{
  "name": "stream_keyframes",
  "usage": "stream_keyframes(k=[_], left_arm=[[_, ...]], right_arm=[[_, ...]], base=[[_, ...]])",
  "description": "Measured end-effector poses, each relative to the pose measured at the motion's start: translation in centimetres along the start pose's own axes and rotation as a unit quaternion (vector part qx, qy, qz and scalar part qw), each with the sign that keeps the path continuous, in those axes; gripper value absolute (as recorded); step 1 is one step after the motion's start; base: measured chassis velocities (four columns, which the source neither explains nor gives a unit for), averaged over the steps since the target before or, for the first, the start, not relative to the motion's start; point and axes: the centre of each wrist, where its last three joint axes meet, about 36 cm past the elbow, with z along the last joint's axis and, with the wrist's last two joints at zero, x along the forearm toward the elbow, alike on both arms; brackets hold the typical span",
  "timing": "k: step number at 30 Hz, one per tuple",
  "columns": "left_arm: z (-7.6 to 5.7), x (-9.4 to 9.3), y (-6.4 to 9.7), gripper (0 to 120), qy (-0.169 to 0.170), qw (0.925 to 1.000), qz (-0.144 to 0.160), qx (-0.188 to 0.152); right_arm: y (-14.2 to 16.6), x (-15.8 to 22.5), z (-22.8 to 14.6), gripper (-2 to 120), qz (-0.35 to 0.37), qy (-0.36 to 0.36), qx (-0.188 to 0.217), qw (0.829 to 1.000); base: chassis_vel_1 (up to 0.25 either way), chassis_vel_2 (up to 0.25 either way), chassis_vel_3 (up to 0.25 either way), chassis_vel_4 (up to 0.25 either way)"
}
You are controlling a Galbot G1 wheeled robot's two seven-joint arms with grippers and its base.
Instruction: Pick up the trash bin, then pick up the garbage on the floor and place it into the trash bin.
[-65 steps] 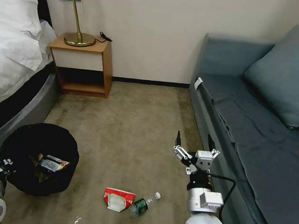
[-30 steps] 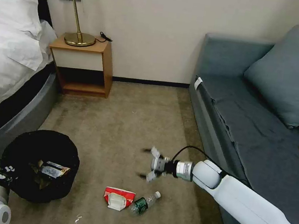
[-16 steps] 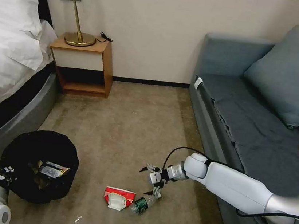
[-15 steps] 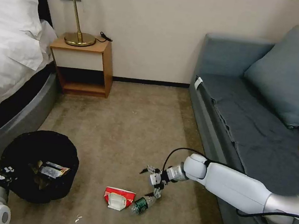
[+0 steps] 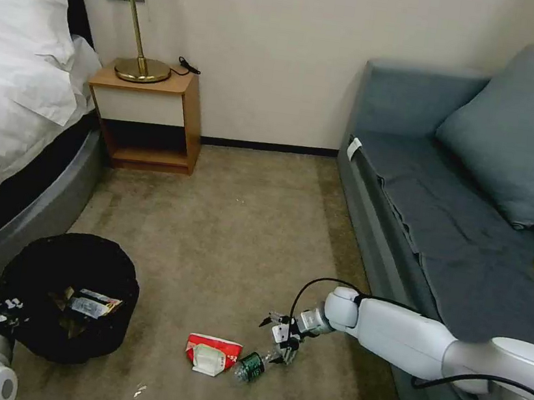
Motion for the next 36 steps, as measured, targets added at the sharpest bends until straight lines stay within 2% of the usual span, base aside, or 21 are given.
stream_keyframes(k=[8,11,12,16,27,30,36], left_arm=[[0.0,0.0,-0.1,1,0.0,1.0,0.001,0.0],[0.0,0.0,-0.1,1,-0.001,1.0,0.002,0.0],[0.0,0.0,-0.1,1,-0.001,1.0,0.002,0.0],[0.0,0.0,-0.1,1,-0.001,1.0,0.002,-0.001],[0.1,0.0,-0.4,1,-0.001,1.0,0.003,-0.004],[0.1,0.0,-0.4,1,-0.001,1.0,0.003,-0.005],[0.1,0.0,-0.5,1,-0.002,1.0,0.004,-0.005]], right_arm=[[0.4,-2.1,-0.3,92,0.001,-0.009,0.005,1.0],[0.6,-2.5,-0.3,79,0.003,-0.014,0.006,1.0],[0.6,-2.5,-0.3,79,0.003,-0.014,0.006,1.0],[1.0,-2.8,0.1,62,0.003,-0.016,0.005,1.0],[1.5,-2.8,0.7,57,0.007,-0.023,0.006,1.0],[1.5,-1.9,1.2,51,0.015,-0.024,0.004,1.0],[0.7,0.4,1.7,51,0.041,-0.03,0.0,0.999]], base=[[0.0,0.0,0.0,0.0],[0.0,0.0,0.0,0.0],[0.0,0.0,0.0,0.0],[0.0,0.0,0.0,0.0],[0.0,0.0,0.0,0.0],[0.0,0.0,0.0,0.0],[0.0,0.0,0.0,0.0]])
